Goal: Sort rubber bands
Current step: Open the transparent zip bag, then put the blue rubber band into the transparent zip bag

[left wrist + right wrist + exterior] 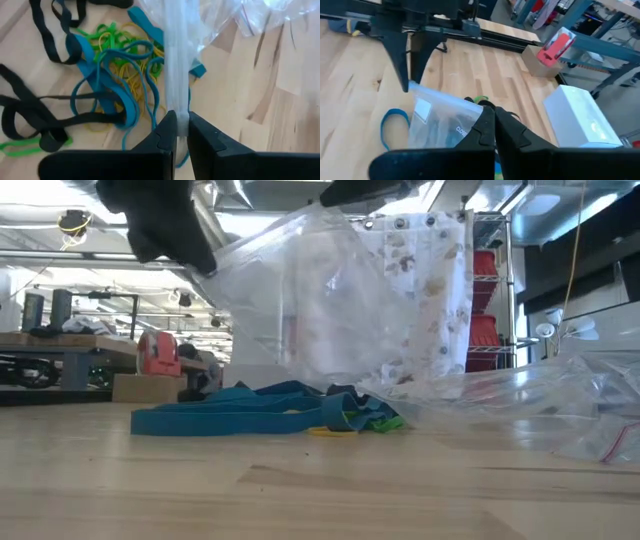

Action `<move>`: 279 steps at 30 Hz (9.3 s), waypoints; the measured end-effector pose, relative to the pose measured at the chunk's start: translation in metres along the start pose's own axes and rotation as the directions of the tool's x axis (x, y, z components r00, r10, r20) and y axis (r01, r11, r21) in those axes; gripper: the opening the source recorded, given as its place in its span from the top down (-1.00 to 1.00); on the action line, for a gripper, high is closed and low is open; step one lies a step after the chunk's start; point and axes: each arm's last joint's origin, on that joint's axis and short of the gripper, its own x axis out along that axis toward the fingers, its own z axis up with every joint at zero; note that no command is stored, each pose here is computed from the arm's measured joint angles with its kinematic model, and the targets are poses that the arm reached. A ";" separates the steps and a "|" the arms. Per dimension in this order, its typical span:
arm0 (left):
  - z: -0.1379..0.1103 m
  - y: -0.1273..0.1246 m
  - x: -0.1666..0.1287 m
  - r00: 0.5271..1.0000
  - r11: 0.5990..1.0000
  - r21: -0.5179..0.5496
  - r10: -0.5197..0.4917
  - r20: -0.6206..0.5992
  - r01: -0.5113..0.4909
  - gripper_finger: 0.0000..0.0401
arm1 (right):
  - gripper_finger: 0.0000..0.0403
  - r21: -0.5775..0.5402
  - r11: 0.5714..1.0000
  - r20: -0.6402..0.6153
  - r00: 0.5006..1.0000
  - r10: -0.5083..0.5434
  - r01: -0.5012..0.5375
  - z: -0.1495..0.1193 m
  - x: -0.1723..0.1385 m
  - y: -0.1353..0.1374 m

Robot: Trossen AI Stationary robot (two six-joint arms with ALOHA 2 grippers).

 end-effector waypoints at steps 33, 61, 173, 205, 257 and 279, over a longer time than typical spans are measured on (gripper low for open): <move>0.012 0.002 -0.011 0.986 0.985 0.054 -0.164 -0.006 0.164 0.48 | 1.00 0.023 0.980 0.013 0.981 0.195 -0.195 -0.031 0.008 0.012; 0.041 0.014 0.005 0.977 0.957 0.288 -0.091 0.191 0.032 0.46 | 1.00 -0.017 0.969 0.018 0.969 0.247 -0.247 -0.031 0.004 0.020; 0.041 0.030 0.007 0.843 0.913 0.006 0.374 0.386 -0.408 0.99 | 0.99 -0.043 0.964 -0.112 0.961 0.255 -0.261 -0.005 0.069 0.056; -0.059 -0.004 0.005 0.914 0.941 -0.182 0.323 0.246 -0.284 1.00 | 0.99 0.053 0.968 -0.006 0.969 0.246 -0.245 -0.063 0.150 0.095; -0.062 0.013 0.005 0.878 0.854 -0.401 0.435 0.199 -0.332 1.00 | 0.25 -0.021 0.936 -0.347 0.880 0.323 -0.352 -0.042 0.088 0.059; -0.055 0.001 0.009 0.904 0.910 -0.318 0.349 0.246 -0.265 1.00 | 0.21 -0.084 0.897 -0.321 0.864 0.388 -0.434 -0.099 0.130 0.088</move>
